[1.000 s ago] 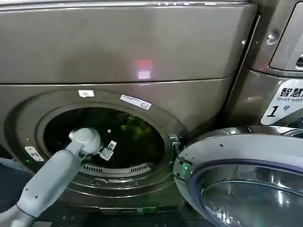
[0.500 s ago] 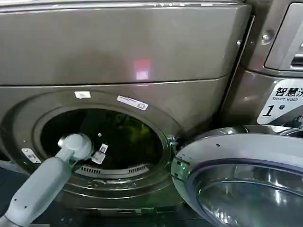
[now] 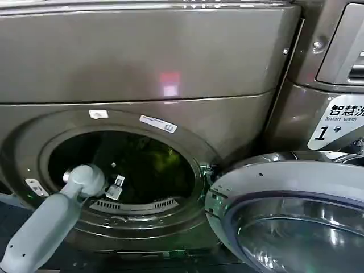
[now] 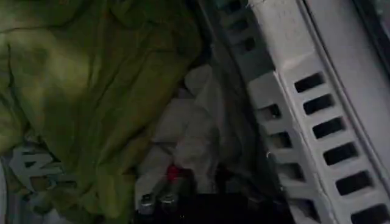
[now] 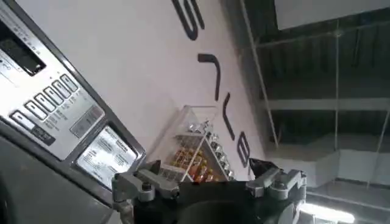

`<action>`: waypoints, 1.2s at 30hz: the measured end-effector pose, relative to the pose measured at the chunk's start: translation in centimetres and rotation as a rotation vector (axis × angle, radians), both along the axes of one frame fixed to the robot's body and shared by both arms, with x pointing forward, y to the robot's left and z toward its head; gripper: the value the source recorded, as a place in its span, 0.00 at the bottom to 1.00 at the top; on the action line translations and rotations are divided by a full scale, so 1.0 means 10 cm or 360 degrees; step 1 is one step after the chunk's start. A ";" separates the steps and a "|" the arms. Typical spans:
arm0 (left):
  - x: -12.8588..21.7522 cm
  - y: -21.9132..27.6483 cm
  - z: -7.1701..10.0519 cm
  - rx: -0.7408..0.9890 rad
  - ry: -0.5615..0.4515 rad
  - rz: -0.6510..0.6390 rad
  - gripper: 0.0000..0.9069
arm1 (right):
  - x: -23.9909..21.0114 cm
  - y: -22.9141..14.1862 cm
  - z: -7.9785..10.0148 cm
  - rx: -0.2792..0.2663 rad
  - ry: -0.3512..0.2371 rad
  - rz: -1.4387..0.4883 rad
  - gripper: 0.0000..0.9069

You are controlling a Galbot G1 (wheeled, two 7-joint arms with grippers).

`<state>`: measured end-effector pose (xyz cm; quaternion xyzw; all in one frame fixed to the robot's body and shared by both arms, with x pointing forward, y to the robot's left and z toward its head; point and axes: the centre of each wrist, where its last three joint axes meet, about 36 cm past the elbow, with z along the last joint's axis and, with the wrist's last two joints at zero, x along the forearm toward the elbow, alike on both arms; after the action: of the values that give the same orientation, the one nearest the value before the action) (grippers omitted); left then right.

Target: Grasp the clothes from the dryer.

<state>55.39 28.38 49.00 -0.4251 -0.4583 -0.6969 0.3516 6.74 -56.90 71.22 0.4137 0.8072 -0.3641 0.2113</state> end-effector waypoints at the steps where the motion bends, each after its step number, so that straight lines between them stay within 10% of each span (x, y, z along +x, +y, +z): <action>1: 0.00 0.00 0.00 -0.0002 0.0000 0.0002 0.06 | 0.00 0.00 0.00 0.0000 -0.0001 0.0001 1.00; 11: -0.07 -0.09 0.04 -0.0086 -0.0094 0.0046 0.00 | 0.04 -0.04 0.00 0.0003 -0.0005 0.0009 1.00; 36: -0.39 -0.67 0.16 -0.0706 -0.1088 0.0302 0.00 | 0.00 -0.09 0.06 -0.0008 -0.0004 -0.0001 1.00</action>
<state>51.49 21.66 50.62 -0.1907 -0.7246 -0.6468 0.1419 6.70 -57.80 71.84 0.4138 0.8060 -0.3656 0.2133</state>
